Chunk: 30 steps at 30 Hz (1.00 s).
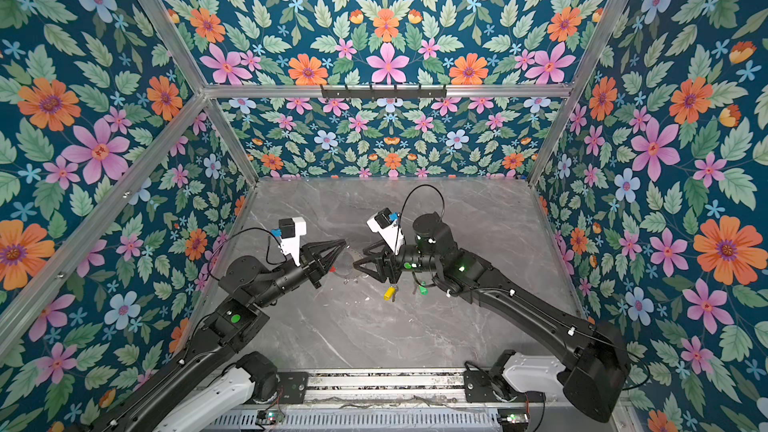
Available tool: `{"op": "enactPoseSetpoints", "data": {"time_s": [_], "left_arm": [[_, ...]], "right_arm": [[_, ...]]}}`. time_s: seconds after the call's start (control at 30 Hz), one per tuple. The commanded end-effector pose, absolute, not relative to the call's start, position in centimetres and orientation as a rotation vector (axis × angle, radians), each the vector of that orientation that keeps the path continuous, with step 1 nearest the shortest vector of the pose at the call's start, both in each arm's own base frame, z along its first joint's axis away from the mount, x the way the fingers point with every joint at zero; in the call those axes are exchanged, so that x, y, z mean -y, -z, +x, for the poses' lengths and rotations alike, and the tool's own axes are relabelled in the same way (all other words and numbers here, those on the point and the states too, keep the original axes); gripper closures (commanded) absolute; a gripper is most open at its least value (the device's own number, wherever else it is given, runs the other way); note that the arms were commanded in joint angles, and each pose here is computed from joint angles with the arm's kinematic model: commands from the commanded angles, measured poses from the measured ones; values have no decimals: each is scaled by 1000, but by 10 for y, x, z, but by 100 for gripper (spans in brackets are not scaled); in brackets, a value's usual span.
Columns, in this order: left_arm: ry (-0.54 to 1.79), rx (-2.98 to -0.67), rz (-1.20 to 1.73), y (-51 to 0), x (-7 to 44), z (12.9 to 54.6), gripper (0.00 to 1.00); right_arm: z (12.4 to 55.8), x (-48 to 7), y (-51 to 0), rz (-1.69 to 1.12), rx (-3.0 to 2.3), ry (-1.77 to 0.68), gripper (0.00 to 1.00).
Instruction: Remove the keys from the keyring
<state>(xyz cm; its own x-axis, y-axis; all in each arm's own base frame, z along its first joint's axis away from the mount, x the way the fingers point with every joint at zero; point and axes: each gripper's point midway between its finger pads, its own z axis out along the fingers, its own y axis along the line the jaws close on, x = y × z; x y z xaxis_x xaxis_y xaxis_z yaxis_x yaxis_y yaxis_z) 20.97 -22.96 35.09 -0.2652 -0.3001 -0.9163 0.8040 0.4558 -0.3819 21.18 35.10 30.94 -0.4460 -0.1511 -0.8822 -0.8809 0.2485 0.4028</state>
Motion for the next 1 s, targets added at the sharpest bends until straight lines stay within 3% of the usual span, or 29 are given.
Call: {"op": "enactPoseSetpoints", "data": {"time_s": [0.0,0.17,0.2,0.27,0.3,0.33,0.63,0.97], "left_arm": [[1150,-1427,471,-366,229,206,100],[1143,-1439,461,-365,228,207,99],[1139,-1444,453,-365,227,208,84],[1123,-1453,432,-363,224,211,63],[1114,-1452,423,-364,222,211,8],[1106,-1443,419,-366,220,211,0],[977,-1320,404,-403,193,197,0],[975,-1319,369,-394,188,198,0]], "right_arm": [[213,-358,-313,-977,-1750,-1262,59],[216,-361,-307,-977,-1774,-1270,95],[216,-361,-307,-978,-1776,-1273,100],[216,-362,-304,-979,-1792,-1274,100],[216,-362,-304,-977,-1795,-1275,100],[216,-362,-302,-975,-1800,-1277,100],[230,-368,-261,-930,-1983,-1323,100],[261,-381,-144,-817,-2399,-1334,100]]}}
